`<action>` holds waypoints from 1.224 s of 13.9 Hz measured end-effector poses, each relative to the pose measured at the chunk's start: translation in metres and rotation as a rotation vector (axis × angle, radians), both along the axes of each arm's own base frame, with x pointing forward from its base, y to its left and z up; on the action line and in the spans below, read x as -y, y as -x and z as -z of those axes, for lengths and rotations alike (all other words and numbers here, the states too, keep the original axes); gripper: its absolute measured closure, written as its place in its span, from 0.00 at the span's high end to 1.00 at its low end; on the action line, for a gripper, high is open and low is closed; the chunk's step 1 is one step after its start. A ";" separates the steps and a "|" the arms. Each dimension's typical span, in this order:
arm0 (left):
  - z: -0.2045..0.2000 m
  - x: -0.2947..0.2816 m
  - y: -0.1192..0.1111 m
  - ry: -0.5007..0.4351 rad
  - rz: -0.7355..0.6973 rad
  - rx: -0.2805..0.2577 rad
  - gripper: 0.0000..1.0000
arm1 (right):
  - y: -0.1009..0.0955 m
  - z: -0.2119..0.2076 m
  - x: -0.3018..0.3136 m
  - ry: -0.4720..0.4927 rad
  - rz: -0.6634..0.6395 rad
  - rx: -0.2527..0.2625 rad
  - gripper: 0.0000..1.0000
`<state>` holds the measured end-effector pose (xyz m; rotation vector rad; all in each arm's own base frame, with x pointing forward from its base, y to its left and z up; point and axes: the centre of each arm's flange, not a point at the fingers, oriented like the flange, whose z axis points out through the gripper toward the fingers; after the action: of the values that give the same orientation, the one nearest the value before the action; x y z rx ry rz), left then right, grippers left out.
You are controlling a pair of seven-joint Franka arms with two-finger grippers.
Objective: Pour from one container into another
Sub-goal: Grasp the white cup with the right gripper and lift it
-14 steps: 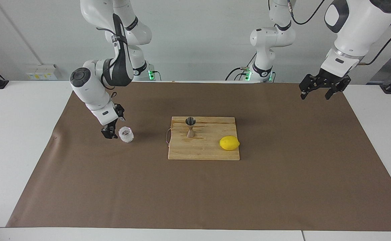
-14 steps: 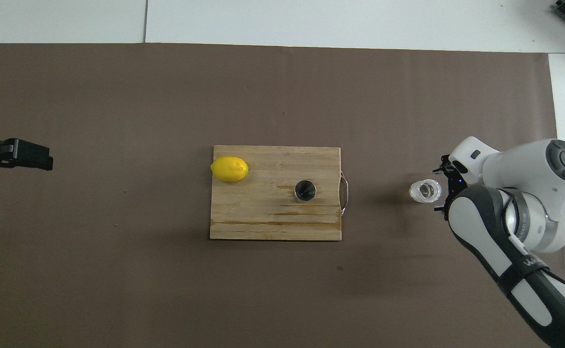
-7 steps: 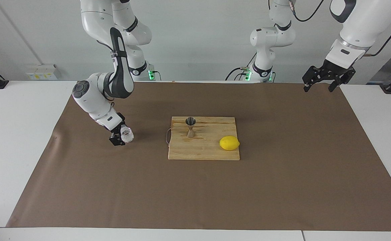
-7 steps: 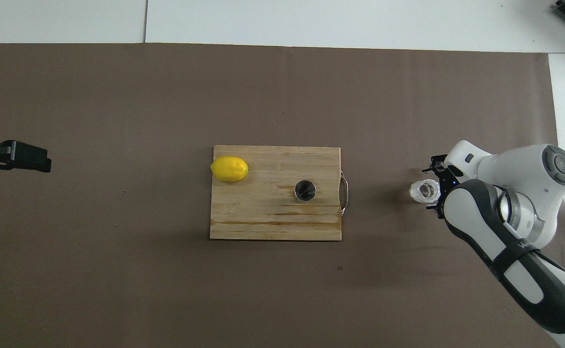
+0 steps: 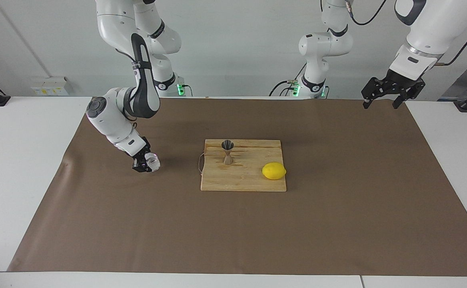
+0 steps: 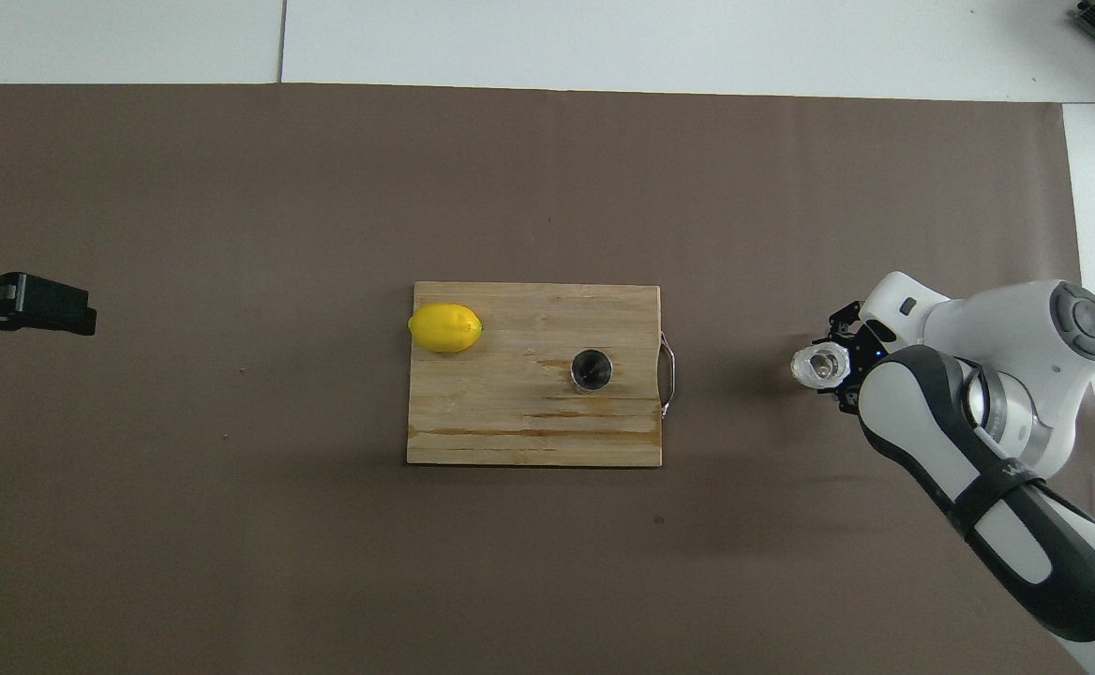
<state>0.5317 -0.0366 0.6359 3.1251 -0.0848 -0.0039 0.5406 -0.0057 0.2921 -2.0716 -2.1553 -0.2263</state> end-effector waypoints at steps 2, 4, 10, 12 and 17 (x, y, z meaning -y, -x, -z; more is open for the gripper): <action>0.000 0.000 0.000 0.002 0.002 -0.002 1.00 | -0.001 -0.001 -0.004 -0.006 -0.001 0.003 0.59; 0.000 0.001 0.000 0.006 0.003 -0.004 1.00 | -0.003 -0.003 -0.007 -0.019 0.006 0.008 0.50; 0.000 0.003 0.001 0.011 0.006 -0.006 1.00 | -0.015 -0.027 -0.030 -0.063 -0.003 0.022 0.50; 0.001 0.003 0.001 0.011 0.007 -0.008 1.00 | -0.022 -0.039 -0.044 -0.074 0.031 0.018 0.50; 0.001 0.003 0.001 0.011 0.007 -0.011 1.00 | -0.036 -0.083 -0.097 -0.110 0.122 0.012 0.50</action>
<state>0.5303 -0.0399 0.6349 3.1134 -0.0954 -0.0212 0.5764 0.0908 0.3752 -2.1462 -1.9760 -0.3632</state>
